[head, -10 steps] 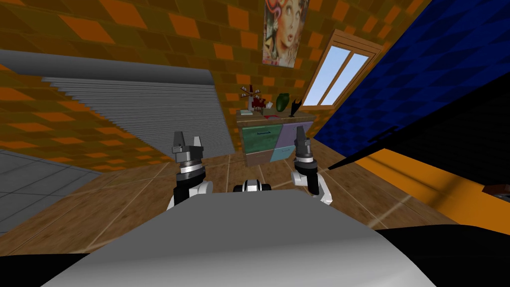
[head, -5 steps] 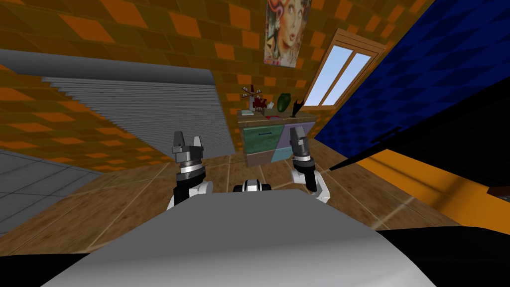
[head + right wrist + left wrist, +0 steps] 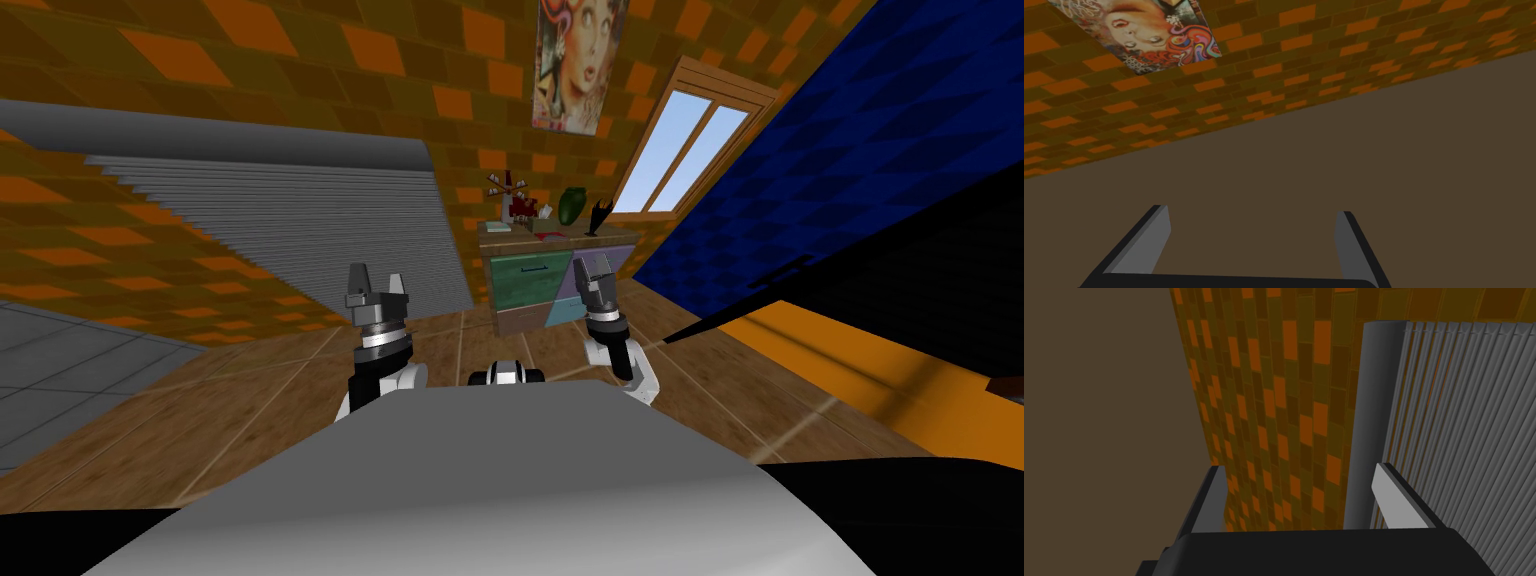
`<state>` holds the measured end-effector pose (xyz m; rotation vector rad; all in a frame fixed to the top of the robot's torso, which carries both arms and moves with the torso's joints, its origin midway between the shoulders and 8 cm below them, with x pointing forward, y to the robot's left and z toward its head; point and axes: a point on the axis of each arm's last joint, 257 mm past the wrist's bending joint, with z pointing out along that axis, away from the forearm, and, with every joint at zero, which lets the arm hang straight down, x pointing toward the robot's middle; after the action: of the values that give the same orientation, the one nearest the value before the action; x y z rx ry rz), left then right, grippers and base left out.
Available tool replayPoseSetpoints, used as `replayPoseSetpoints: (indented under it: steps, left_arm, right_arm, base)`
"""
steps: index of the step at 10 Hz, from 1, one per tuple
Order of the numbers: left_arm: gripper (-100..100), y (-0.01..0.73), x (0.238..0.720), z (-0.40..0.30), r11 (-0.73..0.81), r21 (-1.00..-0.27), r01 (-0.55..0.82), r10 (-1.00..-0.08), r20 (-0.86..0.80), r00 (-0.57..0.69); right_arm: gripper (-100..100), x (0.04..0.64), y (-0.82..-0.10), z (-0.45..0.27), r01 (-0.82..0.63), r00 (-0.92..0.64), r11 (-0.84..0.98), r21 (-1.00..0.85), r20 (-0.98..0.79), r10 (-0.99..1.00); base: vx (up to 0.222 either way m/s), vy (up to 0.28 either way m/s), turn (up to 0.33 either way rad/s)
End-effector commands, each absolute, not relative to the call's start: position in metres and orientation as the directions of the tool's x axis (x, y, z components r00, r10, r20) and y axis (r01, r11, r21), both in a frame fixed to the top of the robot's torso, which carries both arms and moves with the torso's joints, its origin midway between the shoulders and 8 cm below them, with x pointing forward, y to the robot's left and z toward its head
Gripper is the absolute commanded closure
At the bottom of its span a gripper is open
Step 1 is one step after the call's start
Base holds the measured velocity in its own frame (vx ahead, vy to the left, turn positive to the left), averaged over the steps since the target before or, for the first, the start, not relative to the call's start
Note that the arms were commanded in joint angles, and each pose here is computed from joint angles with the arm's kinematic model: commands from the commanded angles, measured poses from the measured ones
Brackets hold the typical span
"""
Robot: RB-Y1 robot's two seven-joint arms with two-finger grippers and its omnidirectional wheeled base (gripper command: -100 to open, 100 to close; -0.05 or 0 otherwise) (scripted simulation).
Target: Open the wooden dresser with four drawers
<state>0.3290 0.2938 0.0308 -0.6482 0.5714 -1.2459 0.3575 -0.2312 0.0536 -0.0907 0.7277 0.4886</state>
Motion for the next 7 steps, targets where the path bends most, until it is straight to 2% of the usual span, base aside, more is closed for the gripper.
replayPoseSetpoints:
  steps: [1, 7]
  left_arm:
    - [0, 0.294, 0.329, 0.031, 0.189, -0.72, 0.668, -0.973, -0.044, 0.227]
    - [0, 0.294, 0.329, 0.031, 0.189, -0.72, 0.668, -0.973, -0.044, 0.227]
  right_arm:
    - [-100, 0.36, -0.23, 0.052, -0.415, 0.667, 0.909, 0.033, -0.668, 0.329]
    - [-100, 0.378, -0.224, 0.036, -0.269, 0.717, 0.948, -0.169, -0.692, 0.08]
  base:
    - [0.013, 0.01, 0.0]
    - [0.026, 0.02, 0.003]
